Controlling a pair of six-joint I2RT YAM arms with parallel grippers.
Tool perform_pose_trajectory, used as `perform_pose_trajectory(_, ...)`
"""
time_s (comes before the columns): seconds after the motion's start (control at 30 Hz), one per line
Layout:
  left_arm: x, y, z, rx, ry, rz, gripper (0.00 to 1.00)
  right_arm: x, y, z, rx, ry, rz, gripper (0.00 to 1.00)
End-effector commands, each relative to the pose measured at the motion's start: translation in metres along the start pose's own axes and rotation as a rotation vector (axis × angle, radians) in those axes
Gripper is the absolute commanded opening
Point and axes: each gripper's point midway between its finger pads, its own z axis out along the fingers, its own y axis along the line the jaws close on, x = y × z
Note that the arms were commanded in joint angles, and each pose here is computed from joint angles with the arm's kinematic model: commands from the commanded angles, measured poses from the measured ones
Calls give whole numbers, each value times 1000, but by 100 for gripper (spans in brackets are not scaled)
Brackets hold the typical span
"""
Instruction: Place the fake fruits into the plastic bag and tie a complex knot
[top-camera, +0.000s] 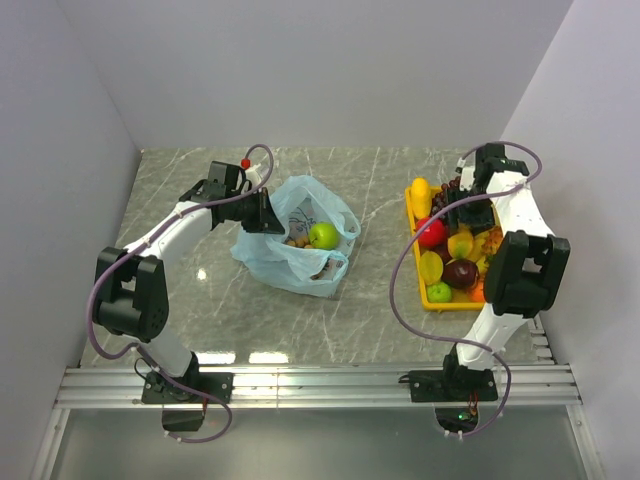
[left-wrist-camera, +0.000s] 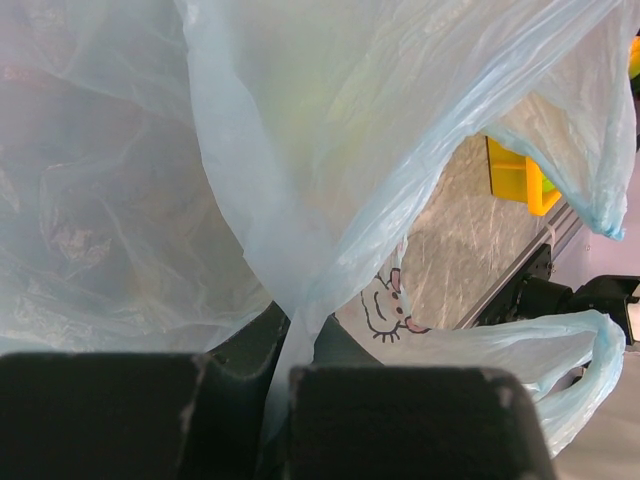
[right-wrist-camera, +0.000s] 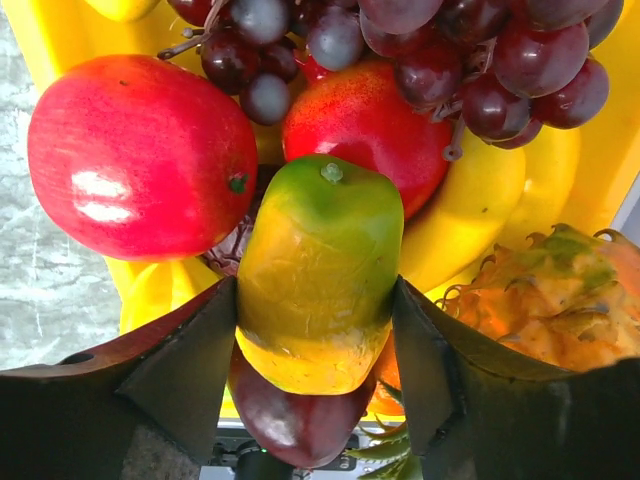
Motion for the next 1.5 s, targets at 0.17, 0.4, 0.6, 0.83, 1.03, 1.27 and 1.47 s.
perform_pose_trajectory(0.17,-19,-12,-5,23,-47,33,2,-21,11,-54,-82,-108,25,36)
perform_pose_trajectory(0.4,-18,-15,-5,38,-38,28,2,-36,73,-160,-341,-455,-192,35)
perform_pose_trajectory(0.6,-18,-23,-7,72,-20,18,0,-29,217,-244,-646,-762,-575,38)
perform_pose_trajectory(0.83,-19,-31,-10,104,-8,16,0,-26,345,-216,-736,-808,-815,34)
perform_pose_trajectory(1.03,-18,-39,-13,140,-3,17,0,-59,370,-155,-516,-938,-830,23)
perform_pose_trajectory(1.27,-20,-46,-15,183,6,1,0,-16,392,-96,-584,-794,-968,19)
perform_pose_trajectory(1.47,-21,-50,-16,211,20,30,0,-79,382,-59,-425,-809,-766,13)
